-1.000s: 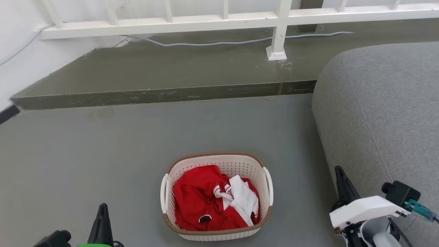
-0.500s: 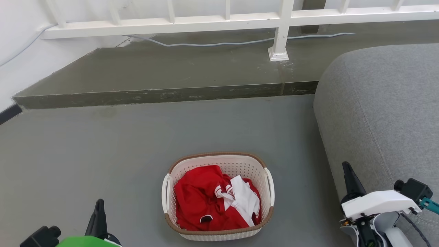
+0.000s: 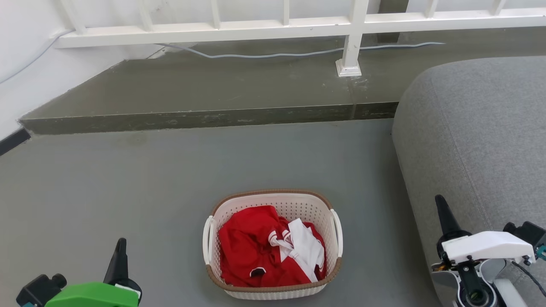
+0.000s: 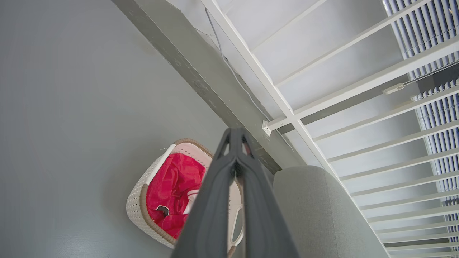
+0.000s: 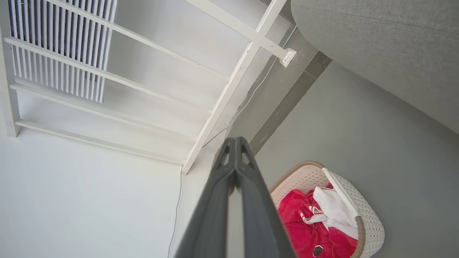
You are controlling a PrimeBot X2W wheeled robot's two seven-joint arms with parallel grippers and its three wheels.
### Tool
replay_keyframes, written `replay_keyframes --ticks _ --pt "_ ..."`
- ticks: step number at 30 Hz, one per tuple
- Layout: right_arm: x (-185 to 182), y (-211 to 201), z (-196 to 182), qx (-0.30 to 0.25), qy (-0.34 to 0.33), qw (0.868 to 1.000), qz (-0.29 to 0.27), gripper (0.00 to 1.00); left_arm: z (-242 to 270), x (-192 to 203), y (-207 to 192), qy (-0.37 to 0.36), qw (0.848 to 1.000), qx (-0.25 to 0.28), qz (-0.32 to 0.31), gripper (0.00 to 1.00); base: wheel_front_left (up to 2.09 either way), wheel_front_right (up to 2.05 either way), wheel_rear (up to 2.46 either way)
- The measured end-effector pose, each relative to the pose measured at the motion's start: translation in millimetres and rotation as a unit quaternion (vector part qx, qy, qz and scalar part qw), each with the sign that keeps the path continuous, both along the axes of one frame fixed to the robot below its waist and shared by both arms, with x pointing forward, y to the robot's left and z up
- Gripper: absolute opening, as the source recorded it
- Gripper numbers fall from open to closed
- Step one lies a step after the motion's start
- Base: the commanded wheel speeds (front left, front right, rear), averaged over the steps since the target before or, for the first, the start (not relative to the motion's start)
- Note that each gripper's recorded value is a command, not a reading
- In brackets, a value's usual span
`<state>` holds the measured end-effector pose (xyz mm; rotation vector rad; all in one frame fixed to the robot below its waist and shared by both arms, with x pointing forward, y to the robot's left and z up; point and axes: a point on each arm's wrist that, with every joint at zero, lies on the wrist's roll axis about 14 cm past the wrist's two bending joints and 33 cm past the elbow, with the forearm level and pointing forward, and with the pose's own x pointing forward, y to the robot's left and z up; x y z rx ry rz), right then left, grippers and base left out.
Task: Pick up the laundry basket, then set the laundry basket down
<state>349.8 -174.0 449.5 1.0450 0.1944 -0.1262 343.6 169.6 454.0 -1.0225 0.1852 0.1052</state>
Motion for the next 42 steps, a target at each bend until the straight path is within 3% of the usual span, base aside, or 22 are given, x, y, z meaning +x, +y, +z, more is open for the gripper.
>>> replay_keyframes --ticks 20,42 --pt "9 -12 8 0.119 -0.017 0.993 -0.023 0.0 4 10 3 -0.008 0.992 -0.126 0.01 0.0 0.0 0.0 0.0" --pt "21 -29 26 0.258 -0.062 0.963 -0.051 0.0 18 25 12 -0.038 0.961 -0.273 0.029 0.0 0.0 0.0 0.0"
